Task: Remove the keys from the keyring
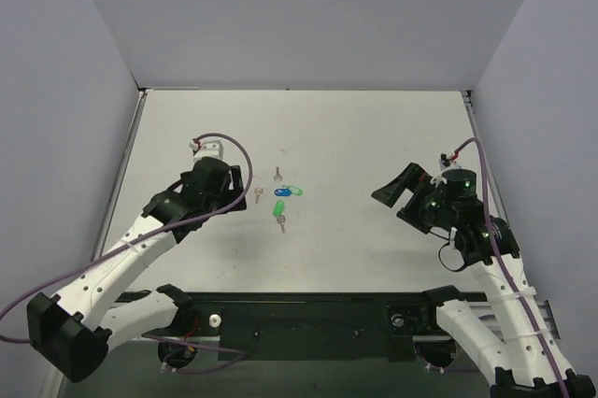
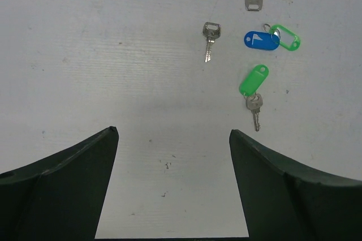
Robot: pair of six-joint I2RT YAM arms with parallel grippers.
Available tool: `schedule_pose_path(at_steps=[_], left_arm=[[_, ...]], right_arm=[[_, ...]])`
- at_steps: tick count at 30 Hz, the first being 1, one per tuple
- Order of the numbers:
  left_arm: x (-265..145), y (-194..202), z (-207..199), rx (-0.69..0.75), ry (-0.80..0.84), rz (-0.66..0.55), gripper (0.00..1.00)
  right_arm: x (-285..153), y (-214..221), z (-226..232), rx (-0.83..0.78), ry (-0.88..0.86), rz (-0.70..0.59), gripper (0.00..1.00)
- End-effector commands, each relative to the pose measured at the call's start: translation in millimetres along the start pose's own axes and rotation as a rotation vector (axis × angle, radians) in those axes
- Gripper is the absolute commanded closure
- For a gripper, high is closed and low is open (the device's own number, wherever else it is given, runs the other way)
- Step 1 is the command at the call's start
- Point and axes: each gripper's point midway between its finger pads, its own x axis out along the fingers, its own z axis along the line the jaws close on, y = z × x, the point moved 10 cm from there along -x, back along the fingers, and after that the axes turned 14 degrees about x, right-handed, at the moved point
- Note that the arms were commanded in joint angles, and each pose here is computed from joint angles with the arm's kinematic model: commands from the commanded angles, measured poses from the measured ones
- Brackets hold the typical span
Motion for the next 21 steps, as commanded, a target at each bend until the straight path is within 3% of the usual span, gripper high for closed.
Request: schedule_pose_path(at_steps=[1, 11, 16, 21], left_arm=[[2, -21, -22, -0.017, -0.094, -0.054, 0.11], [43, -28, -86, 0.099, -0.327, -0.037, 0.12], [56, -33, -113, 0.127, -0.337, -0.05, 0.1], [79, -29, -132, 0.171, -0.353, 0.031, 0.1]], right_arm=[[-9, 1, 9, -0.045, 0.003, 0.016, 0.07], [-23, 2, 13, -0.083, 0.046, 0.026, 0.07], [-25, 5, 8, -0.088, 0.082, 0.047, 0.09], [-23, 6, 5, -0.086, 0.108, 0.054, 0.09]])
